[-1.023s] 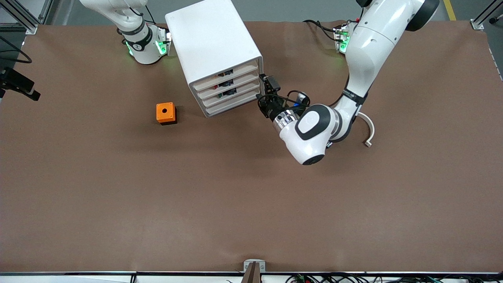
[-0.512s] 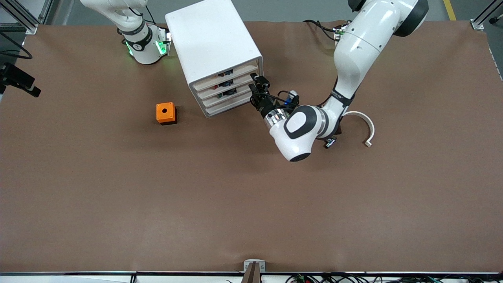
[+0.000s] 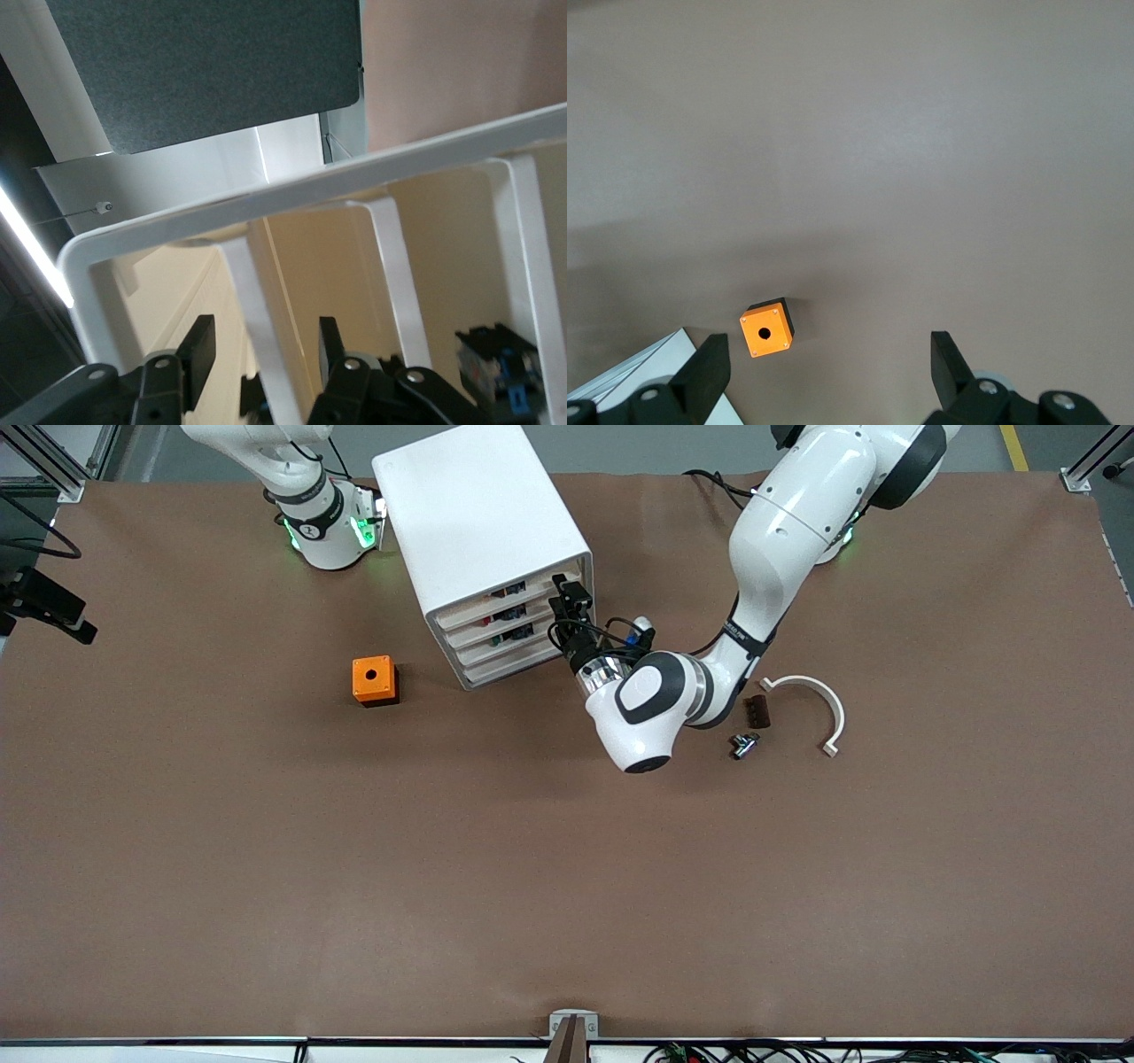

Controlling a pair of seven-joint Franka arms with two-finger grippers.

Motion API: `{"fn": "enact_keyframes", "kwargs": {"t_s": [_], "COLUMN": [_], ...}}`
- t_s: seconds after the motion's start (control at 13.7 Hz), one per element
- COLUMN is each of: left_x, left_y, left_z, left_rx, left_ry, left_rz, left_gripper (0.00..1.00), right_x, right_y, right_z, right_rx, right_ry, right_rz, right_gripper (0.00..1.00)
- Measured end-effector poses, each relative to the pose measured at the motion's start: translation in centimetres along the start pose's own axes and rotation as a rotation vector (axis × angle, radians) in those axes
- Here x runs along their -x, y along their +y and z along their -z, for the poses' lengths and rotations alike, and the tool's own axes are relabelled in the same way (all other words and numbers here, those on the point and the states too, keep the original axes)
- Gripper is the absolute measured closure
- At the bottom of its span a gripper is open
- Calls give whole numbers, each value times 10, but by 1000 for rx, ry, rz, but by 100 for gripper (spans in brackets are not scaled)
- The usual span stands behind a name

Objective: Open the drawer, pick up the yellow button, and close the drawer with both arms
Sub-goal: 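Pull the drawer out of the cabinet with the left gripper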

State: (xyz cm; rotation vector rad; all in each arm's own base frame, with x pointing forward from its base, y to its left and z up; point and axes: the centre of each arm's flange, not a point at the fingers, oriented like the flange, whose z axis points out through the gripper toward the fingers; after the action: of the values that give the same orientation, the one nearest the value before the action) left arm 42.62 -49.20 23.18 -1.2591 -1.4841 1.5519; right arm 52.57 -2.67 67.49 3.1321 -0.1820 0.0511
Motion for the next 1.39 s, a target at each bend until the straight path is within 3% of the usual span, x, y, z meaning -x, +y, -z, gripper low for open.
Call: {"fn": "enact_keyframes", "kwargs": {"t_s": [0.29,0.51,1.02,1.39], "left_x": [5,6,1,-21], "left_y": [5,4,4,5], "left_z": [-22,-26,-10,45], "left_rx": [-25,-37,-35,-14], "left_ry": [26,29,2,-87], "left_rz": [2,1,7,15], "left_gripper": [58,84,87,86], "right_x": [1,0,0,0], "right_y": [-8,-4,-1,-1], "right_z": [0,1,1,1], "right_rx": [9,10,10,10], "right_ry": [2,5,4,4], "right_rz": [12,5,-1,-2], "right_gripper": [0,0,0,0]}}
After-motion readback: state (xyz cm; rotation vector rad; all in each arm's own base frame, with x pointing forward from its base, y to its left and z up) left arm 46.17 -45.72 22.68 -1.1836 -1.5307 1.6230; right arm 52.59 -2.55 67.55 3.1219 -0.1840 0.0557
